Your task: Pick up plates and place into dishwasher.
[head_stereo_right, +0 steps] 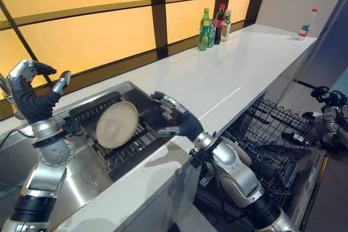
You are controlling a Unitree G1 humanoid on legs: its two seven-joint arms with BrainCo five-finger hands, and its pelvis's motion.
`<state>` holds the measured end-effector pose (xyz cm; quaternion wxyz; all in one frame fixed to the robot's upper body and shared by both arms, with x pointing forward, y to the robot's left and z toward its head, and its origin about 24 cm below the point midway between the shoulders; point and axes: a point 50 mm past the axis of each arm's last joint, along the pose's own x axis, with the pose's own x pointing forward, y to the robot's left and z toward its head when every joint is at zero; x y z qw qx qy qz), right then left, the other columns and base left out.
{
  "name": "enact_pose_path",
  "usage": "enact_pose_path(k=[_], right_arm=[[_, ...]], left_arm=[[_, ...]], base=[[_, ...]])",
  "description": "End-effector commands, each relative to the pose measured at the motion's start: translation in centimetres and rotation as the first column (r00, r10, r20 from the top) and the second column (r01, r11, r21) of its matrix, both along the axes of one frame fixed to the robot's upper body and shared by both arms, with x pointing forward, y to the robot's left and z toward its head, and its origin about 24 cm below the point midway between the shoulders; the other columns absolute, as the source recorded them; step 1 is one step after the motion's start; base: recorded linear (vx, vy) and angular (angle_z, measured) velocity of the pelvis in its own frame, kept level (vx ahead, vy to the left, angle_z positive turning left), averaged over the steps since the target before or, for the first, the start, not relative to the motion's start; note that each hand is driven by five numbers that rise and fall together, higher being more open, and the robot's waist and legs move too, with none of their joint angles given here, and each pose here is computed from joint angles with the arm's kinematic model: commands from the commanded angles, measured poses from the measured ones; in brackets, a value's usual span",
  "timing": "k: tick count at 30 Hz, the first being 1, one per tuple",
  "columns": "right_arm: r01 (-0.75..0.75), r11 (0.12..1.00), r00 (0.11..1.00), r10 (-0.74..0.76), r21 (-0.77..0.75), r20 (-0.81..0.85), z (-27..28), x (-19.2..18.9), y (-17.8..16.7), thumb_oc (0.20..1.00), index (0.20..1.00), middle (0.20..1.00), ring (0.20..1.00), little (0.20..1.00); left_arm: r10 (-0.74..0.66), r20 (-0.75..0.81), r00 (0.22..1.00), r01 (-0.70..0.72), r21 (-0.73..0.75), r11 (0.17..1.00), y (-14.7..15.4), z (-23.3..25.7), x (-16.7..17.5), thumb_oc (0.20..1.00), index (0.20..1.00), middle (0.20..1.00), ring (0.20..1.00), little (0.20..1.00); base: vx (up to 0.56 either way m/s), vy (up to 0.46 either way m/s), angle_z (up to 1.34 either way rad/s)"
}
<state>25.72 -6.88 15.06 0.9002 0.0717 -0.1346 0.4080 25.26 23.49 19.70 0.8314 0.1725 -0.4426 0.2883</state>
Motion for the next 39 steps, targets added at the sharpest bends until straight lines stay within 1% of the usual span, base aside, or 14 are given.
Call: enact_pose_path(k=[1, 9, 14, 15, 16, 18, 20, 24, 27, 28, 29, 31, 34, 39], right_arm=[[-0.078, 0.992, 0.988, 0.063, 0.102, 0.143, 4.4, -0.6, 2.0, 1.000, 1.000, 1.000, 1.000, 1.000], [-0.056, 0.995, 0.996, 0.049, 0.087, 0.078, 3.5, -0.5, 2.8, 1.000, 1.000, 1.000, 1.000, 1.000], [-0.030, 0.996, 0.998, 0.025, 0.082, 0.058, 3.0, -0.5, 2.2, 1.000, 1.000, 1.000, 1.000, 1.000], [-0.016, 0.997, 0.998, 0.011, 0.078, 0.055, 2.9, -0.4, 2.0, 1.000, 1.000, 1.000, 1.000, 1.000], [-0.003, 0.997, 0.999, -0.001, 0.074, 0.054, 2.8, -0.3, 1.8, 1.000, 1.000, 1.000, 1.000, 1.000], [0.042, 0.997, 0.998, -0.045, 0.068, 0.045, 2.4, 0.1, 0.9, 1.000, 1.000, 1.000, 1.000, 1.000], [0.090, 0.994, 0.995, -0.092, 0.065, 0.031, 2.2, 0.4, 0.0, 1.000, 1.000, 1.000, 1.000, 1.000], [0.208, 0.977, 0.978, -0.207, 0.055, -0.017, 1.2, 1.0, -2.3, 1.000, 1.000, 1.000, 1.000, 1.000], [0.297, 0.954, 0.954, -0.295, 0.036, -0.054, 0.4, 1.3, -3.8, 1.000, 1.000, 1.000, 1.000, 1.000], [0.312, 0.949, 0.949, -0.310, 0.031, -0.059, 0.2, 1.3, -4.1, 1.000, 1.000, 1.000, 1.000, 1.000], [0.340, 0.940, 0.939, -0.338, 0.024, -0.066, -0.1, 1.4, -4.8, 1.000, 1.000, 1.000, 1.000, 1.000], [0.375, 0.927, 0.925, -0.373, 0.007, -0.072, -0.4, 1.4, -5.8, 1.000, 1.000, 1.000, 1.000, 1.000], [0.414, 0.910, 0.906, -0.414, -0.023, -0.086, -0.6, 1.4, -7.2, 1.000, 1.000, 1.000, 1.000, 1.000], [0.452, 0.892, 0.883, -0.452, -0.036, -0.123, -1.9, 0.9, -8.8, 1.000, 1.000, 1.000, 1.000, 1.000]], left_arm=[[-0.037, 0.064, 0.997, 0.034, 0.043, 0.998, -1.2, 1.9, 1.1, 0.200, 0.200, 0.200, 0.200, 0.200], [-0.041, 0.026, 0.999, 0.039, 0.060, 0.997, -1.6, 1.6, 1.4, 0.200, 0.200, 0.200, 0.200, 0.200], [-0.089, -0.228, 0.970, 0.124, 0.144, 0.982, -1.5, 0.2, 2.8, 0.200, 0.200, 0.200, 0.200, 0.200], [-0.074, -0.289, 0.955, 0.129, 0.176, 0.976, -1.3, -0.3, 3.1, 0.558, 0.558, 0.558, 0.558, 0.558], [-0.061, -0.335, 0.940, 0.133, 0.195, 0.972, -1.1, -0.6, 3.3, 1.000, 1.000, 1.000, 1.000, 1.000], [0.018, -0.489, 0.872, 0.148, 0.298, 0.943, -0.1, -2.2, 3.7, 1.000, 1.000, 1.000, 1.000, 1.000], [0.105, -0.561, 0.821, 0.144, 0.382, 0.913, 1.1, -3.0, 3.6, 1.000, 1.000, 1.000, 1.000, 1.000], [0.142, -0.767, 0.626, 0.273, 0.386, 0.881, 2.7, -6.0, 3.1, 1.000, 1.000, 1.000, 1.000, 1.000], [0.081, -0.900, 0.428, 0.425, 0.279, 0.861, 2.4, -8.6, 2.6, 1.000, 1.000, 1.000, 1.000, 1.000], [0.062, -0.916, 0.395, 0.452, 0.253, 0.856, 2.2, -9.0, 2.5, 1.000, 1.000, 1.000, 1.000, 1.000], [0.033, -0.949, 0.313, 0.507, 0.197, 0.839, 1.8, -10.0, 2.2, 1.000, 1.000, 1.000, 1.000, 1.000], [0.039, -0.973, 0.227, 0.551, 0.161, 0.819, 1.6, -11.0, 1.7, 1.000, 1.000, 1.000, 1.000, 1.000], [0.039, -0.989, 0.140, 0.599, 0.116, 0.792, 1.7, -11.5, 1.3, 1.000, 1.000, 1.000, 1.000, 1.000], [0.001, -0.993, 0.120, 0.574, 0.071, 0.816, 2.1, -11.9, 0.4, 1.000, 1.000, 1.000, 1.000, 1.000]], base=[[0.00, 0.000, 0.00], [0.00, 0.017, 0.03], [0.00, 0.006, 0.00], [0.01, 0.031, 0.00], [0.01, 0.040, 0.01], [0.01, 0.039, 0.00], [0.00, 0.035, 0.00], [0.01, 0.036, 0.01], [0.02, 0.034, 0.07], [0.03, 0.041, 0.09], [-0.01, 0.048, 0.07], [-0.01, 0.058, 0.03], [-0.03, 0.058, 0.00], [0.03, 0.023, 0.00]])
